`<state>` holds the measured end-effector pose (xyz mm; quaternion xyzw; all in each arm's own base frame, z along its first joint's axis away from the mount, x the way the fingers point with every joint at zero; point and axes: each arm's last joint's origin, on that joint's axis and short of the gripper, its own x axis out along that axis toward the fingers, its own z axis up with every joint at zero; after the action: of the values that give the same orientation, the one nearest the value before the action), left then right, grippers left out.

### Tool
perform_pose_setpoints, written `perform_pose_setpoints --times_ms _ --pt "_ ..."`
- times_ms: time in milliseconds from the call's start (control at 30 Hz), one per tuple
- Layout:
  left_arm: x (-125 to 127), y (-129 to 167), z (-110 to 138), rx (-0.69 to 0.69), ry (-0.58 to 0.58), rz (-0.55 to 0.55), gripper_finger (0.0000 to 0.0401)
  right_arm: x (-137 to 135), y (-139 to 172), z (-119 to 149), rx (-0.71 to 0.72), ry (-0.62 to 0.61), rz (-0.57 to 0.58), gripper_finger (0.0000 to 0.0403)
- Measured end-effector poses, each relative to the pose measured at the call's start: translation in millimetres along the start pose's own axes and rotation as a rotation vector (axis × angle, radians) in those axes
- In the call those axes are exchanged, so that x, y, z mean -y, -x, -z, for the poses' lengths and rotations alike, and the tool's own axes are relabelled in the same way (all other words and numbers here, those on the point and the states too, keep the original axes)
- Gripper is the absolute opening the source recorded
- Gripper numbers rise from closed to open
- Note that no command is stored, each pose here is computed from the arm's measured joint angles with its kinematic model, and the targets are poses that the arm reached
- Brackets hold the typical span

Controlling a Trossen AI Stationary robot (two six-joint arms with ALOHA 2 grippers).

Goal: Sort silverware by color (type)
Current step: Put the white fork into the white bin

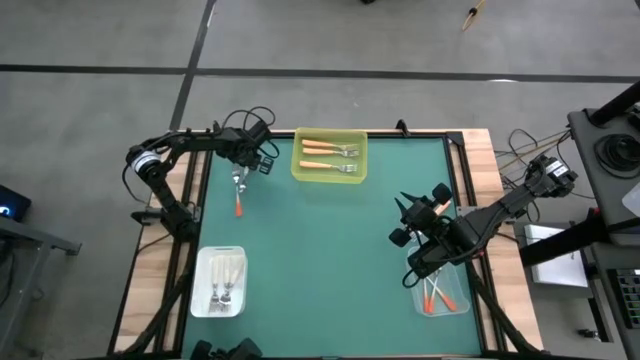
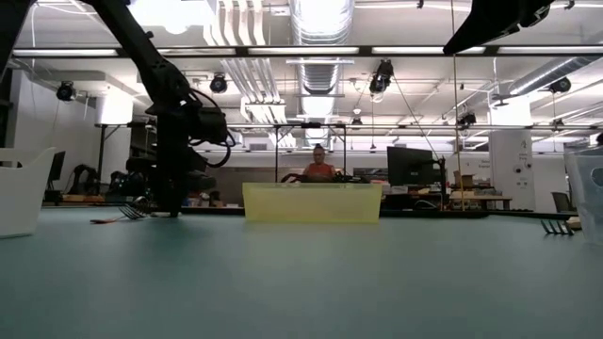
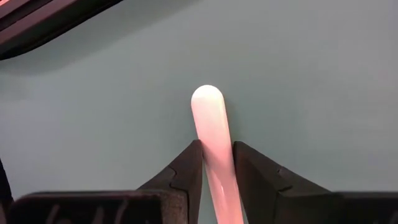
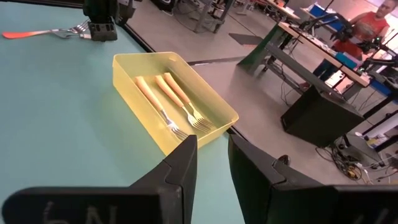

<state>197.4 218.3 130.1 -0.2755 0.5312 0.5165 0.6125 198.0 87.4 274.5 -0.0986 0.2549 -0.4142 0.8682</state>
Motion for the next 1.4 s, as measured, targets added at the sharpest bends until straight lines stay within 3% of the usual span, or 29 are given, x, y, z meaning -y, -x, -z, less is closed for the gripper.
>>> perform_pose_setpoints --times_ms 367,667,1033,1400 --pt "4 1 1 0.021 -0.007 -0.028 0.003 0 0 0 -0.001 0.003 0.001 0.0082" --pt "7 8 3 0.04 -0.025 -0.046 0.0023 0 0 0 -0.001 0.004 0.001 0.0082" --pt "7 26 7 0.025 -0.064 0.069 0.0012 0 0 1 -0.021 0.007 -0.009 0.0082" --pt "17 37 12 0.054 -0.117 0.084 0.0 1 0 1 -0.022 0.009 -0.008 0.0082"
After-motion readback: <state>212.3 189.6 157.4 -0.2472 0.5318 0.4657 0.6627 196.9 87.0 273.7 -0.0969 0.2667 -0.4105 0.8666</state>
